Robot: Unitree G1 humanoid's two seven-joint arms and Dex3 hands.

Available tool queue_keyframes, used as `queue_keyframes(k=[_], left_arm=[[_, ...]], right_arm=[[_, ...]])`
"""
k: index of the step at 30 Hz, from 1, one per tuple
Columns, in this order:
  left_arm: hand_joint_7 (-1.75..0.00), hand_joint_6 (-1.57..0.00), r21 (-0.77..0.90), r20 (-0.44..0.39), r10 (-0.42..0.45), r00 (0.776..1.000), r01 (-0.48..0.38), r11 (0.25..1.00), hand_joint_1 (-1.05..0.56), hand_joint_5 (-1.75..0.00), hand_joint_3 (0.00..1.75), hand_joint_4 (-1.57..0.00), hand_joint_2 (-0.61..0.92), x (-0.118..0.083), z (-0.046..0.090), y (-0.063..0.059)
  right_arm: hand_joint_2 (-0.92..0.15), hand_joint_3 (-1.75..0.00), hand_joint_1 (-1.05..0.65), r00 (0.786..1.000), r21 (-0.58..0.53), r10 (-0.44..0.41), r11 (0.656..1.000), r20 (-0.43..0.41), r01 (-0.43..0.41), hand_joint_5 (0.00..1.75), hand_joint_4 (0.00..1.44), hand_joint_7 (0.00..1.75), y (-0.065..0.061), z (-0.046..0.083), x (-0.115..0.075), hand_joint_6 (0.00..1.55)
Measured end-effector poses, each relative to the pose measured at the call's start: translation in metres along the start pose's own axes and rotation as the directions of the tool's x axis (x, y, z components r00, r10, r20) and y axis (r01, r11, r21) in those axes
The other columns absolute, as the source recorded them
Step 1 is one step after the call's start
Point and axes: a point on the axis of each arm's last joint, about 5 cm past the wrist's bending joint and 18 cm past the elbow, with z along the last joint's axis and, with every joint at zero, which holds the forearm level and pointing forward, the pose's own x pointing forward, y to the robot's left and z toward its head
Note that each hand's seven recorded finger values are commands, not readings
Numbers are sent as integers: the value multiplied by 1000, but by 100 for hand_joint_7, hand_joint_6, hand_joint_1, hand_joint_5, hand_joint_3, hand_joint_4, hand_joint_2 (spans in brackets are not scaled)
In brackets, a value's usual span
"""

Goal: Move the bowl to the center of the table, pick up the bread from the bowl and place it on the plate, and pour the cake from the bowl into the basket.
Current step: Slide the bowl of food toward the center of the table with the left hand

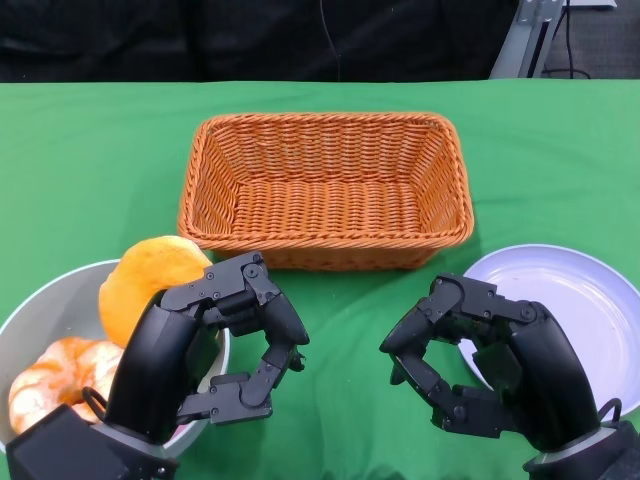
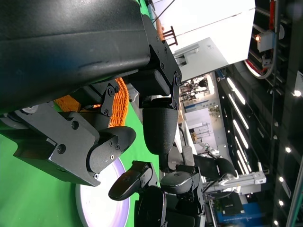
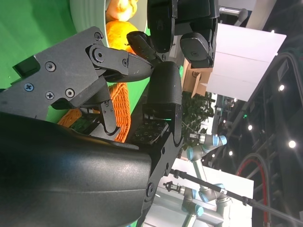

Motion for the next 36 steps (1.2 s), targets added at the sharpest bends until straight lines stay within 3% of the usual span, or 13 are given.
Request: queue_keyframes(k=[8, 12, 16, 20, 23, 24, 27, 30, 36], left_arm=[[-141, -73, 15, 9, 13, 1000, -13, 1000, -3, -150, 106, -76, 61, -1, 0, 2], [-131, -71, 72, 61, 105, 993, -110, 991, -7, -149, 90, -71, 70, 2, 9, 11], [-112, -76, 85, 153, 196, 968, -211, 974, -9, -145, 79, -70, 76, 9, 23, 25], [-68, -87, 100, 168, 249, 954, -268, 958, -10, -117, 64, -72, 80, 8, 33, 39], [-48, -88, 104, 164, 267, 949, -286, 952, -15, -109, 48, -71, 84, 7, 39, 45], [-35, -87, 106, 167, 268, 949, -288, 952, -22, -97, 31, -70, 88, 7, 41, 47], [-10, -82, 114, 156, 282, 947, -301, 947, -43, -57, 16, -67, 92, 5, 48, 52], [-1, -66, 172, 84, 306, 948, -316, 933, -58, -27, 19, -57, 92, 0, 54, 60], [0, -45, 370, -12, 414, 910, -381, 848, -74, -7, 33, -44, 92, -13, 57, 72]], right_arm=[[-58, -81, -32, 1000, 7, 0, 1000, 6, 0, 142, 82, 114, 0, 0, 0, 79], [-58, -82, -32, 1000, 8, 2, 1000, 5, -2, 142, 82, 115, 0, 0, 0, 79], [-58, -83, -32, 1000, 7, 2, 1000, 5, -2, 142, 82, 116, 0, 0, 0, 78], [-58, -82, -30, 1000, 7, 1, 1000, 3, -1, 141, 82, 117, -1, -1, 0, 77], [-58, -82, -29, 1000, 9, 2, 1000, 2, -2, 141, 82, 116, 0, -1, 0, 78], [-58, -82, -30, 1000, 10, 2, 1000, 2, -2, 141, 82, 116, 0, -1, 0, 78], [-58, -83, -29, 1000, 10, 0, 1000, 3, 0, 140, 82, 116, 0, -1, 0, 78], [-57, -85, -29, 1000, 11, -1, 1000, 3, 1, 141, 82, 116, 0, -1, 0, 77], [-57, -83, -33, 1000, 15, -2, 1000, 3, 2, 142, 83, 115, 1, -2, 0, 78]])
